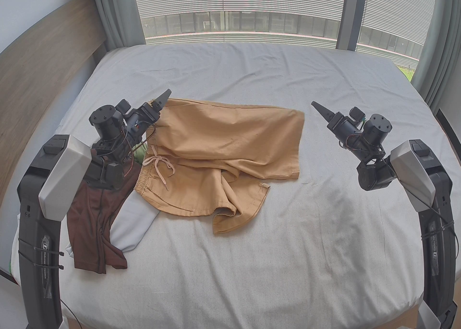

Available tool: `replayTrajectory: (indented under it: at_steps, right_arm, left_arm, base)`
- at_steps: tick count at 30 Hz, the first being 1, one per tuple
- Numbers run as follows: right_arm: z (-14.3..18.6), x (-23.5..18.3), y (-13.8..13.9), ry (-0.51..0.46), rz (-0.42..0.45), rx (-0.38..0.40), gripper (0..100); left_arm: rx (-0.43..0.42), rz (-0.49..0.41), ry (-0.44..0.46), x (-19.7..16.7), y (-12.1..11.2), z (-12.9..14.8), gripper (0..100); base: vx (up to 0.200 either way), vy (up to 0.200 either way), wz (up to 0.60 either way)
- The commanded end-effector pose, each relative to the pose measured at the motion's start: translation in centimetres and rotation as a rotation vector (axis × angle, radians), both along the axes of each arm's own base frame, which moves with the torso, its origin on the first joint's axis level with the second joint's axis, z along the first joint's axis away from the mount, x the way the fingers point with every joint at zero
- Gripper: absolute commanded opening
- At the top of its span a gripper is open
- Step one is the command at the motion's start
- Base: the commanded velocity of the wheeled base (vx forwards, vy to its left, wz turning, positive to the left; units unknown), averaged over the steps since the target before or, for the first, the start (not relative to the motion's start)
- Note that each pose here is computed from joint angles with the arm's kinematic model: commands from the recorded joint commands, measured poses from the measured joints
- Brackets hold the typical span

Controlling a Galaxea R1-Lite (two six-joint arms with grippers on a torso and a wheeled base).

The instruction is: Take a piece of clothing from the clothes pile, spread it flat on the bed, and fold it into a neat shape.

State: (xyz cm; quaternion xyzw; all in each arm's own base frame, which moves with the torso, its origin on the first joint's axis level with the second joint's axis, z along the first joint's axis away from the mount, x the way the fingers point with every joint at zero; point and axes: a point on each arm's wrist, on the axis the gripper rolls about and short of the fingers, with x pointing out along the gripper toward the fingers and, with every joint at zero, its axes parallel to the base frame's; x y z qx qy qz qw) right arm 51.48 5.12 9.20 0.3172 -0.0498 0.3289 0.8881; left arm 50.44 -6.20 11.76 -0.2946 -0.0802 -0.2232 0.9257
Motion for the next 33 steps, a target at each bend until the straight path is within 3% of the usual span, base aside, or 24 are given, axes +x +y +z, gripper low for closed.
replayTrajectory:
  at_steps: [1, 9, 22, 26, 33]
  right_arm:
    - [-0.1, 0.4, -0.5, -0.012, -0.011, 0.000, 100]
    - [-1.0, -0.6, -0.3, 0.005, -0.029, -0.066, 100]
    - [-6.0, -6.0, 4.0, 0.207, 0.070, -0.142, 100]
    - [-7.9, -7.9, 5.8, 0.274, 0.117, -0.158, 100]
    - [-9.4, -9.5, 9.2, 0.340, 0.114, -0.170, 100]
  left_arm:
    - [-0.005, 0.009, 0.012, 0.7, -0.5, 1.3, 100]
    - [-0.006, 0.042, 0.080, 1.3, -0.6, 1.6, 100]
    - [0.018, 0.133, 0.082, 0.0, 0.7, 1.9, 100]
    - [0.035, 0.108, 0.111, -2.1, 1.0, 1.3, 100]
    - [0.081, -0.015, 0.163, -7.0, 2.1, -0.5, 100]
  base:
    - [0.000, 0.000, 0.00]
    - [0.000, 0.000, 0.00]
    - [0.000, 0.000, 0.00]
    - [0.000, 0.000, 0.00]
    - [0.000, 0.000, 0.00]
